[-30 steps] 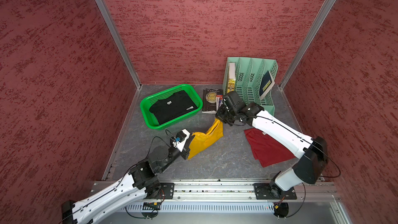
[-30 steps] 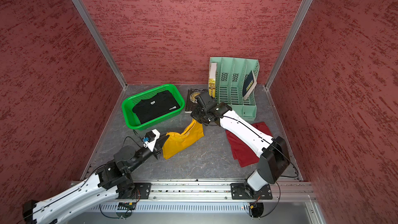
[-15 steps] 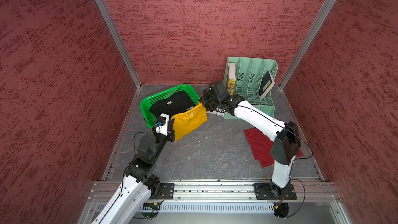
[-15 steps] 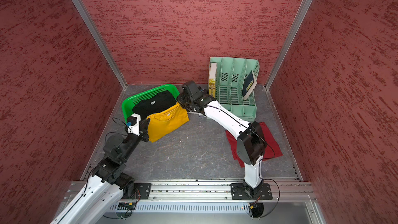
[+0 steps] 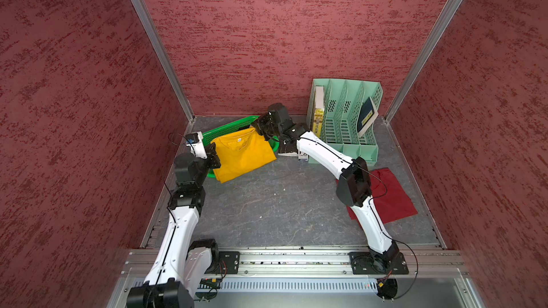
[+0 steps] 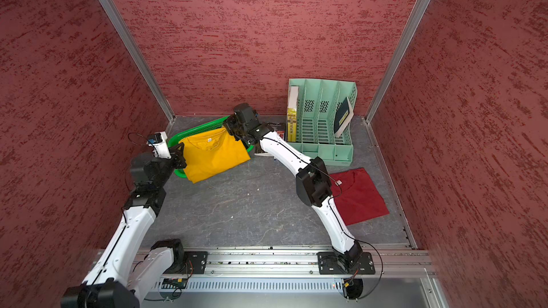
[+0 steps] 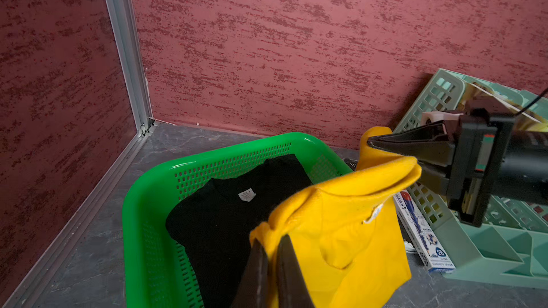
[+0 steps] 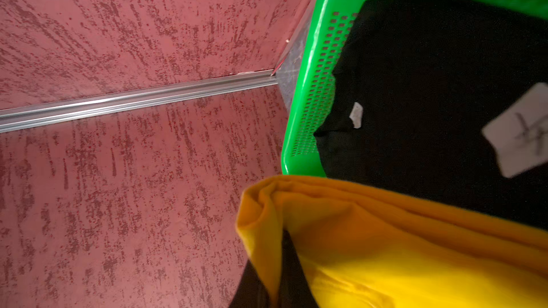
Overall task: Put the folded t-shirts into the basket
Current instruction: Place the T-shirt in the bin.
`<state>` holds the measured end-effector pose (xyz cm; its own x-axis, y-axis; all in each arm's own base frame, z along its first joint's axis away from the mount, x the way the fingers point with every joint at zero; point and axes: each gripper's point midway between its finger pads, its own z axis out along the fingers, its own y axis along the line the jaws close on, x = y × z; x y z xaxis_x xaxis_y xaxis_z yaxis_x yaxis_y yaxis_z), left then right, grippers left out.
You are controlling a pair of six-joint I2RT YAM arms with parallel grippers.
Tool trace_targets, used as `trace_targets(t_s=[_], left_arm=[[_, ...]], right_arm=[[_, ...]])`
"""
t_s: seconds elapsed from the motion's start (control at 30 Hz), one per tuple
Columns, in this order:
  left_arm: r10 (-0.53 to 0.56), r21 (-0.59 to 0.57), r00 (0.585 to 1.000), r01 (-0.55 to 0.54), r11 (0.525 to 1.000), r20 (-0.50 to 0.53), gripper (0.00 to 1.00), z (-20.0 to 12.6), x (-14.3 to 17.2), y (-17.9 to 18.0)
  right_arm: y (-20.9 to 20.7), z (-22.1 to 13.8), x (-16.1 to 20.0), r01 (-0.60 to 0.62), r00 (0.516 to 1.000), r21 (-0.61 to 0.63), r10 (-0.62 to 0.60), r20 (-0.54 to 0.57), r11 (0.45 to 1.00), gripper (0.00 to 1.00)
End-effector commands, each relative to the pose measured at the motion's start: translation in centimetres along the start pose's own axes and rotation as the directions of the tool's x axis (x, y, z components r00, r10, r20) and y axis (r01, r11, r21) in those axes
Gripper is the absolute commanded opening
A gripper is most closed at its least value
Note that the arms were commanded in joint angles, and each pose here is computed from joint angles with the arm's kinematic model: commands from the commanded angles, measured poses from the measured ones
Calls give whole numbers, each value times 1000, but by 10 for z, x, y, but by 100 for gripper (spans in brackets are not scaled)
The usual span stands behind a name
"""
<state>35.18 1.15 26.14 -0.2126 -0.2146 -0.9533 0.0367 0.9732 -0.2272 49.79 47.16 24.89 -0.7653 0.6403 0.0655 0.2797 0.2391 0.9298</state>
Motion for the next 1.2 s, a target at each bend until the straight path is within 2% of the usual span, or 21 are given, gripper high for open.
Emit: trace_targets(t_s=[0.0,0.3,0.43,0.53,0.67,0.87,1.17], left_arm=[[-5,68,1000,5,998,-3,0,17,-6,-5],[32,32,987,-27,999,-159,0,62,35,24],[55,12,976,-54,998,-210,0,79,41,34],[74,1,977,-75,997,-200,0,87,42,40],[97,0,965,-100,995,-244,0,97,54,47],[117,17,966,-116,993,-228,0,112,61,54],[111,37,968,-106,994,-225,0,129,68,62]], right_arm=[[11,22,0,-51,999,-86,49,-19,995,4],[-26,47,-33,-66,992,-28,68,102,997,6],[-33,52,-45,-66,988,-33,70,139,997,10],[-43,57,-58,-80,982,-32,84,167,996,10],[-54,68,-68,-93,978,-58,103,179,994,12],[-33,70,-78,-5,978,-130,32,207,992,17],[-44,76,-87,-34,973,-136,64,222,990,17]])
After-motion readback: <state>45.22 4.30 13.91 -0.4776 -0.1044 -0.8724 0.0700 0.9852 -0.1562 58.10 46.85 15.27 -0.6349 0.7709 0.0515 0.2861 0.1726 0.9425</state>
